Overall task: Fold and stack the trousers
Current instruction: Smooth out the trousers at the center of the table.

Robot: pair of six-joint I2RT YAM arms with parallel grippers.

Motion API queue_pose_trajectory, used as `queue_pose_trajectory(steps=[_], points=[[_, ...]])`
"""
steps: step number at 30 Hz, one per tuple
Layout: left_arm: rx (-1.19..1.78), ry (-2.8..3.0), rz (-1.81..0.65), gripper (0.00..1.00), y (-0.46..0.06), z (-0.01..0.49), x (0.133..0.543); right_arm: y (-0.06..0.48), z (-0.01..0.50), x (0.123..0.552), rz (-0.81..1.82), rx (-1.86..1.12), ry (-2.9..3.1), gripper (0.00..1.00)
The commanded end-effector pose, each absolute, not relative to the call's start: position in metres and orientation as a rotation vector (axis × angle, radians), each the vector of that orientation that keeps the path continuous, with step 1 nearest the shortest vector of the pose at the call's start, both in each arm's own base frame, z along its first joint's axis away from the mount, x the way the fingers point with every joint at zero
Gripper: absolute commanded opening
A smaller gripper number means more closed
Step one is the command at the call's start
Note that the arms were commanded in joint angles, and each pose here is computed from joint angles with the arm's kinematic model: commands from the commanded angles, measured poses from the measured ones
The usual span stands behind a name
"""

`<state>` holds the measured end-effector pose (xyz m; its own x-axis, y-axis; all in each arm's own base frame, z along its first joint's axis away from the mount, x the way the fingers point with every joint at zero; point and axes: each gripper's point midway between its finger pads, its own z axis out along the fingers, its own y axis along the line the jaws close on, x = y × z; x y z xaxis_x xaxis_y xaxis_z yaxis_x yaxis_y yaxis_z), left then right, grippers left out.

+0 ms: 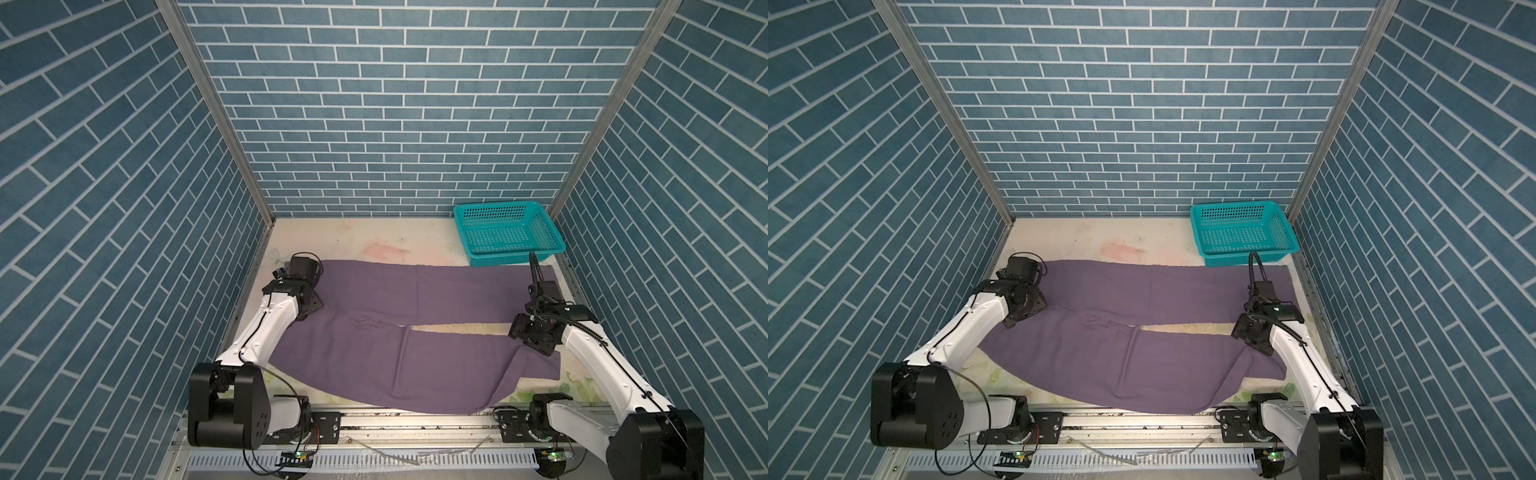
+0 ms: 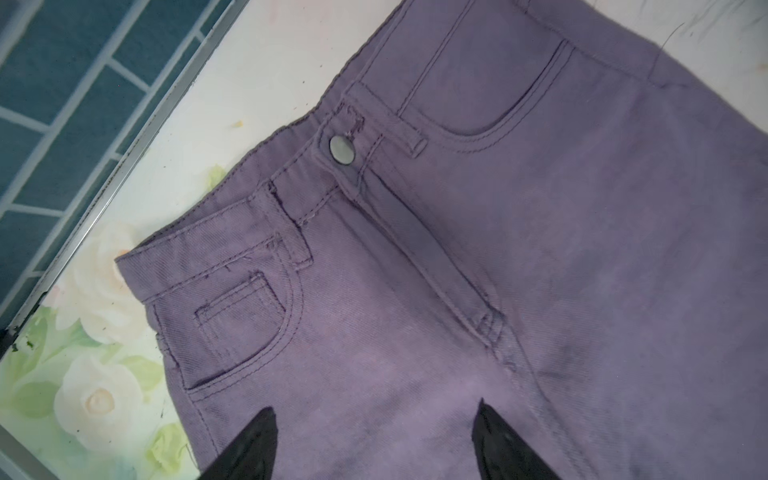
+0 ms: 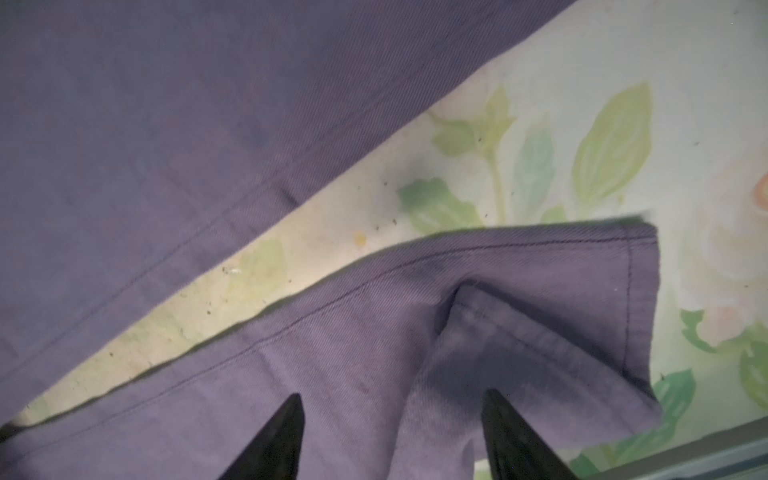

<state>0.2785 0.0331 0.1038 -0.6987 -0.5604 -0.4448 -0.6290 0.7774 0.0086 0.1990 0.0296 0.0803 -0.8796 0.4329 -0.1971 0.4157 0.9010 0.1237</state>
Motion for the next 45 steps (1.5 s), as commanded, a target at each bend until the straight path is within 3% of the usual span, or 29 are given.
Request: queue_pose_trajectory(steps=[1, 12, 19, 20, 22, 24, 25, 32, 38, 41, 45], points=[[-0.926, 2.557, 0.228, 0.79, 0.033, 0.098, 0.266, 0.032, 0.079, 0.178, 0.074, 0.692, 2.930, 0.60], [-0.964, 2.527, 0.221, 0.82, 0.037, 0.098, 0.265, 0.042, 0.050, 0.156, 0.051, 0.702, 3.036, 0.46], [-0.973, 2.544, 0.237, 0.84, 0.038, 0.087, 0.254, 0.043, 0.042, 0.147, -0.046, 0.625, 3.136, 0.46], [-0.974, 2.542, 0.237, 0.84, 0.039, 0.088, 0.254, 0.042, 0.042, 0.145, -0.063, 0.614, 3.147, 0.41], [-0.978, 2.540, 0.236, 0.84, 0.040, 0.088, 0.254, 0.043, 0.042, 0.145, -0.065, 0.607, 3.153, 0.18], [-0.978, 2.539, 0.232, 0.83, 0.040, 0.088, 0.254, 0.044, 0.044, 0.147, -0.048, 0.604, 3.144, 0.03], [-0.978, 2.538, 0.229, 0.83, 0.040, 0.089, 0.254, 0.044, 0.048, 0.148, -0.050, 0.602, 3.136, 0.00], [-0.984, 2.518, 0.232, 0.81, 0.043, 0.094, 0.252, 0.009, 0.125, 0.180, -0.214, 0.588, 2.875, 0.00], [-0.997, 2.501, 0.225, 0.80, 0.044, 0.096, 0.251, -0.013, 0.208, 0.199, -0.170, 0.635, 2.545, 0.00], [-1.002, 2.499, 0.223, 0.80, 0.044, 0.093, 0.250, -0.021, 0.204, 0.182, -0.151, 0.730, 2.468, 0.00], [-1.013, 2.506, 0.222, 0.79, 0.044, 0.086, 0.249, -0.036, 0.156, 0.138, -0.155, 0.954, 2.408, 0.00]])
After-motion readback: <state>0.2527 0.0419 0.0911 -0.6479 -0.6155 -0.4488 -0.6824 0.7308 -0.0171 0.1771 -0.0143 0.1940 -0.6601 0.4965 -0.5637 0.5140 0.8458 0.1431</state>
